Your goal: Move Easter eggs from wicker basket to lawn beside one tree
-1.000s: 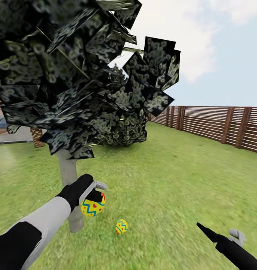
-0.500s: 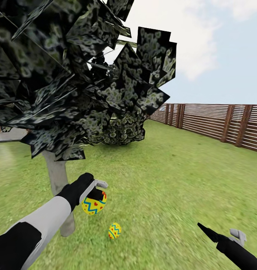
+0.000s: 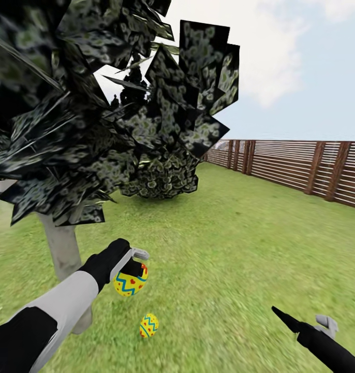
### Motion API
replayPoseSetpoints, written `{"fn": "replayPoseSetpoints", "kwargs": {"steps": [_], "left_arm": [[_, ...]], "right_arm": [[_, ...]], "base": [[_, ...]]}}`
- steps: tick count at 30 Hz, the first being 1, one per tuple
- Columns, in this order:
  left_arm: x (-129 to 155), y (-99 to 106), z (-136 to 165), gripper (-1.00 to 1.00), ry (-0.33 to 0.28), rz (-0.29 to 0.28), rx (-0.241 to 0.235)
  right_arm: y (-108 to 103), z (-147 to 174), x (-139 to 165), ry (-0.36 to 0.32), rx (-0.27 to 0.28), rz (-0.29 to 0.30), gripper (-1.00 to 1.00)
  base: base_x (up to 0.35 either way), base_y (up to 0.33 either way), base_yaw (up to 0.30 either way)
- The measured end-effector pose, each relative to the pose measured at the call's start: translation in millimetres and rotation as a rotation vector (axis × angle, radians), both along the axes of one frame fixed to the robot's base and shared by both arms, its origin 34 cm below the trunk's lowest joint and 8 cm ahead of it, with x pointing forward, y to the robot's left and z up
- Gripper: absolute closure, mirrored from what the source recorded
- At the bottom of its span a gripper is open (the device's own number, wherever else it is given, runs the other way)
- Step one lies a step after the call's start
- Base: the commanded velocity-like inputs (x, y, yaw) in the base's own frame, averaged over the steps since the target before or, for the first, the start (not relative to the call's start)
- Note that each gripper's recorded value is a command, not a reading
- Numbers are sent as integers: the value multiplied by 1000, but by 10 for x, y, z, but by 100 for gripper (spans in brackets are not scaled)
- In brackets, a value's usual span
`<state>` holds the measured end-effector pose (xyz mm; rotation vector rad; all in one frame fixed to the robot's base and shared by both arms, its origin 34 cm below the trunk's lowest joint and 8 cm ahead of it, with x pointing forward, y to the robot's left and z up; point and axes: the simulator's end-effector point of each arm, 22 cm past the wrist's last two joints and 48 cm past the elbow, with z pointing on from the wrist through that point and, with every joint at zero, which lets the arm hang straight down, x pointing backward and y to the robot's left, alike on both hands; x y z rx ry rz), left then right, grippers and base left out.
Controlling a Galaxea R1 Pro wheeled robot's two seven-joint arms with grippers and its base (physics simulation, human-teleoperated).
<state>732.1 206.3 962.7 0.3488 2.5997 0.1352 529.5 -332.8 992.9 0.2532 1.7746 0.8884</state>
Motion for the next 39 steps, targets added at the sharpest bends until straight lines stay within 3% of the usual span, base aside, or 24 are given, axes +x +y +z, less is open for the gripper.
{"fn": "replayPoseSetpoints", "kwargs": {"steps": [24, 39], "left_arm": [[1, -42, -185, 100, 31, -4, -4], [-3, -87, -307, 100, 53, -9, -8]], "right_arm": [[9, -136, 20, 34, 4, 1, -100], [12, -219, 30, 54, 5, 2, -100]], "base": [[268, -69, 0], [26, 25, 0]]}}
